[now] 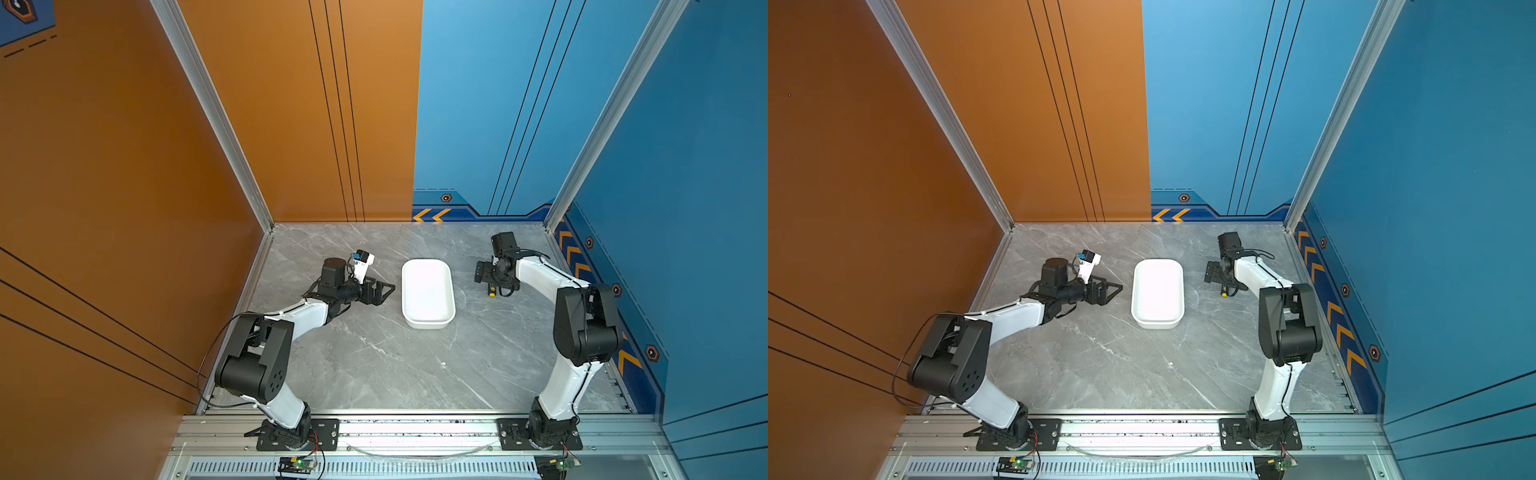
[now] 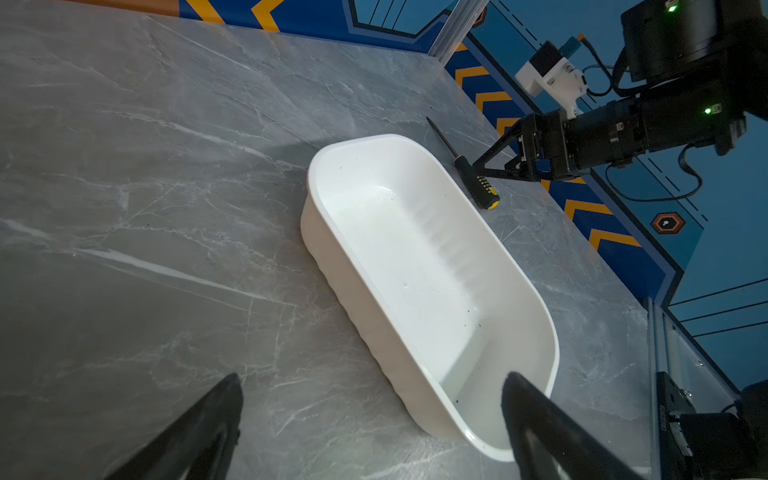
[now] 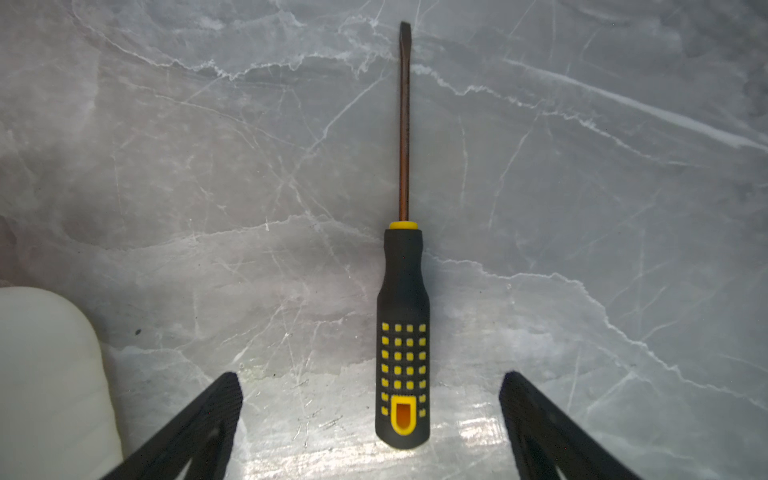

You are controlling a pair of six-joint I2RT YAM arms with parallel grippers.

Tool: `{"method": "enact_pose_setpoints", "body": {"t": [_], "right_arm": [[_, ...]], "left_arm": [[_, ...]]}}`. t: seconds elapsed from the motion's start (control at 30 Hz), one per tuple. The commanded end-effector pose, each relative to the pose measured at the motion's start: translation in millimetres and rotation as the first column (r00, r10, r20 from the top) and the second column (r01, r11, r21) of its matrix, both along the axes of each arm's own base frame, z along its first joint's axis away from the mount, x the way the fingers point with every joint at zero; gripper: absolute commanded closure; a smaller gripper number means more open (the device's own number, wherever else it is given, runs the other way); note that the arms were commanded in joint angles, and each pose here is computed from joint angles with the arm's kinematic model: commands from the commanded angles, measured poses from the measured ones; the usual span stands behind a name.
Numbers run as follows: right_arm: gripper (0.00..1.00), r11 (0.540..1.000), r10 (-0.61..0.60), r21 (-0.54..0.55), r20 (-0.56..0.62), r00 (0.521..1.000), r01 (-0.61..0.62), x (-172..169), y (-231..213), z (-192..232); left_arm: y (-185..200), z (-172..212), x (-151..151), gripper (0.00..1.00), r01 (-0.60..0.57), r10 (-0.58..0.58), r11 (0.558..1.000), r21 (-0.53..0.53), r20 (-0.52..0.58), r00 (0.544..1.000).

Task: Put the screwdriver in the bin
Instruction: 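Move the right gripper over the black-and-yellow screwdriver while the left arm lifts forward, then lower the right gripper and close it on the screwdriver handle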

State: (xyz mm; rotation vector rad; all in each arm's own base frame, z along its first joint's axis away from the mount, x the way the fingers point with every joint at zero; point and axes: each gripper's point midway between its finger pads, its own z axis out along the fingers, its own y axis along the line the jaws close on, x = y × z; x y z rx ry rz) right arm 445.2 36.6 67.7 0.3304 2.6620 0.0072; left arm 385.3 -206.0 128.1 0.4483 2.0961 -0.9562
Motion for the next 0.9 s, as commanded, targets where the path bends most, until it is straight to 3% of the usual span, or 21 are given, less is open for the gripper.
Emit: {"method": "enact_pose_setpoints", "body": {"t": [0.0, 0.6, 0.87], "right_arm": [[0.05, 0.999, -0.017, -0.042, -0.037, 0.999, 0.015, 0.9, -8.6, -5.4], [0.09, 0.999, -0.022, -0.05, -0.119, 0.993, 0.017, -1.6, -23.9, -35.3], [0.2, 0.999, -0.019, -0.044, -0.147, 0.989, 0.013, -6.1, -24.8, -44.1]], "left_arm": [[-11.9, 10.6, 3.6, 0.02, 0.045, -0.044, 0.998, -0.037, 0.021, 0.999], [-28.4, 2.0, 5.9, 0.02, 0.085, -0.087, 0.994, -0.065, -0.028, 0.996], [-36.9, -4.0, 2.5, 0.02, 0.108, -0.111, 0.992, -0.064, -0.04, 0.993]]}}
